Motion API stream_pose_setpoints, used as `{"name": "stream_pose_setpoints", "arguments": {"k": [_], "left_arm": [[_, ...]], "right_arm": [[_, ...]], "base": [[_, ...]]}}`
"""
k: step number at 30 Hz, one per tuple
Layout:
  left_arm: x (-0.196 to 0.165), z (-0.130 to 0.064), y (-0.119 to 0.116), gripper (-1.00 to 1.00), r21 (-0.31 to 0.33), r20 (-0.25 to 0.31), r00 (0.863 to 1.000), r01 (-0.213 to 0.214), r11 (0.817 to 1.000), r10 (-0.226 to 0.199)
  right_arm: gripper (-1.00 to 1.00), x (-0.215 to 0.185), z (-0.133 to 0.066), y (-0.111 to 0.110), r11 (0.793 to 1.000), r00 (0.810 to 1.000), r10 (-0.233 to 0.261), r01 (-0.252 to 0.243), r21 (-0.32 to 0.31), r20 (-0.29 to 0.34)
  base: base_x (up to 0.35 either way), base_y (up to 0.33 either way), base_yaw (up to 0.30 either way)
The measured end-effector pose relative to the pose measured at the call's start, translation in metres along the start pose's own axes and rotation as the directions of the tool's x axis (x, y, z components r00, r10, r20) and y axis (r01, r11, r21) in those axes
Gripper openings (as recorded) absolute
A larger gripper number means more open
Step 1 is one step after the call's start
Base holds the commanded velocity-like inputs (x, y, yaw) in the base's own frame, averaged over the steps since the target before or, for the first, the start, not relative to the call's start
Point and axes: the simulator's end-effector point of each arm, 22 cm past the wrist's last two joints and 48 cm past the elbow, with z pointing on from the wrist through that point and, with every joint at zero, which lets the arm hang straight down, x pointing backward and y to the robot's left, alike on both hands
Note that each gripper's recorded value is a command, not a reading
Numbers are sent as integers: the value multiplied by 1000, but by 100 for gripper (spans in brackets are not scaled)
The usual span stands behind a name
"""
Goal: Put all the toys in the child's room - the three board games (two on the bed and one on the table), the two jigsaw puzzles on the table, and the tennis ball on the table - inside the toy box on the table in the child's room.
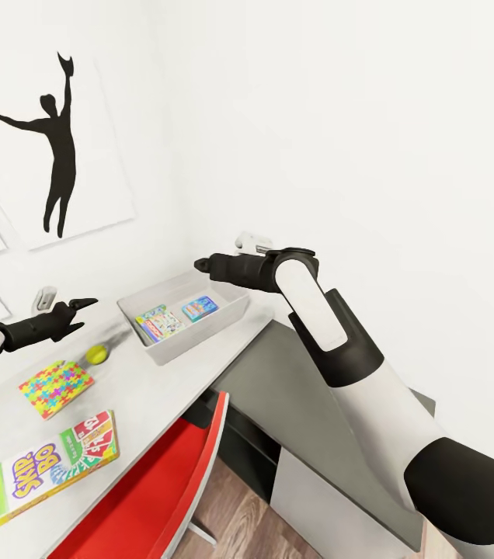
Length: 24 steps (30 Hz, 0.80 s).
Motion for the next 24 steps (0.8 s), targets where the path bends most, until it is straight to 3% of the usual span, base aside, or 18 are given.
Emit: {"name": "stream_pose_setpoints", "arguments": {"k": [16,24], "left_arm": [[0,0,0,100,0,1,1000,0,1000,0],[0,0,0,100,0,1,1000,0,1000,0]], "right_arm": [[100,0,0,0,1000,1000,-1,1,0,-1],[100,0,0,0,1000,1000,-1,1,0,0]], "base": [[-2,0,0],[-143,55,0]]}}
